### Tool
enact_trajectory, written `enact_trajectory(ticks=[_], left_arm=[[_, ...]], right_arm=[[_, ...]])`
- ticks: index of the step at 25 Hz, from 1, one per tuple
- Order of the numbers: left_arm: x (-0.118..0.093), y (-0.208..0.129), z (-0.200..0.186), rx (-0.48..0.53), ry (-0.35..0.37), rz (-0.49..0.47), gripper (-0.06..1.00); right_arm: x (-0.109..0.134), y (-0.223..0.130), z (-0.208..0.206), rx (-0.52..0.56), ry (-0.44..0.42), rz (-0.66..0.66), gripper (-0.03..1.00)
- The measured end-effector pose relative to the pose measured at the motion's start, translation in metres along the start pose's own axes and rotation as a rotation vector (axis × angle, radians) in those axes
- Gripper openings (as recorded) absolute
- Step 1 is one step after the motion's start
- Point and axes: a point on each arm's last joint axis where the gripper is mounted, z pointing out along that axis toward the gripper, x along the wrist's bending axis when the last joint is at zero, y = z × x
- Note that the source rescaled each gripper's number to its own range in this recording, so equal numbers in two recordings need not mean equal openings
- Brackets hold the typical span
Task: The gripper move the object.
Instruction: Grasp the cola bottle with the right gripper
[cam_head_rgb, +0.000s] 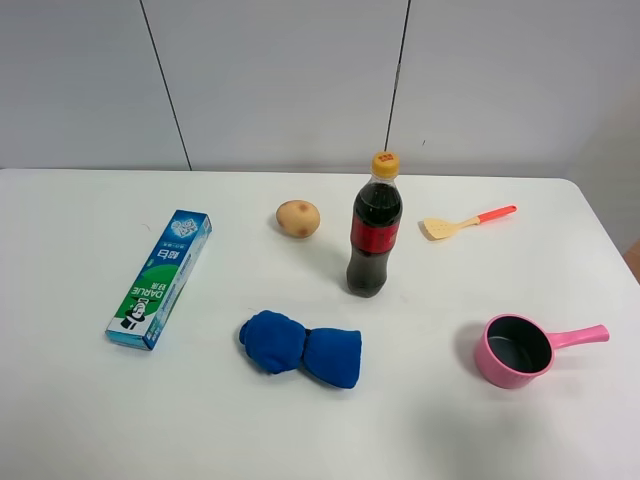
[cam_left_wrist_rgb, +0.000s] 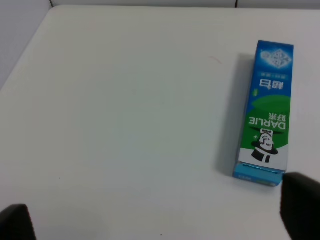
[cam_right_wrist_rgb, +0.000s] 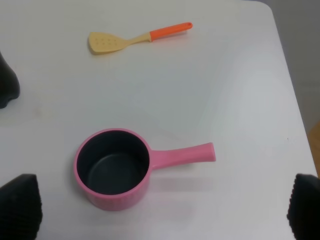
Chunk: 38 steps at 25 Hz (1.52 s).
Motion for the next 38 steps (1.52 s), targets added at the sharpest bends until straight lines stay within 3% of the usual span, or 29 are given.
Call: enact_trajectory(ticks=[34,38], left_arm=[[0.000,0.000,0.000,0.000,-0.001,-0.001,1.00],[0.000,0.000,0.000,0.000,0.000,0.000,1.00]], right_arm=[[0.002,0.000,0.000,-0.001,0.026,-0.026,1.00],[0.004,0.007,0.013,0.094,0.045,-0.081,1.00]])
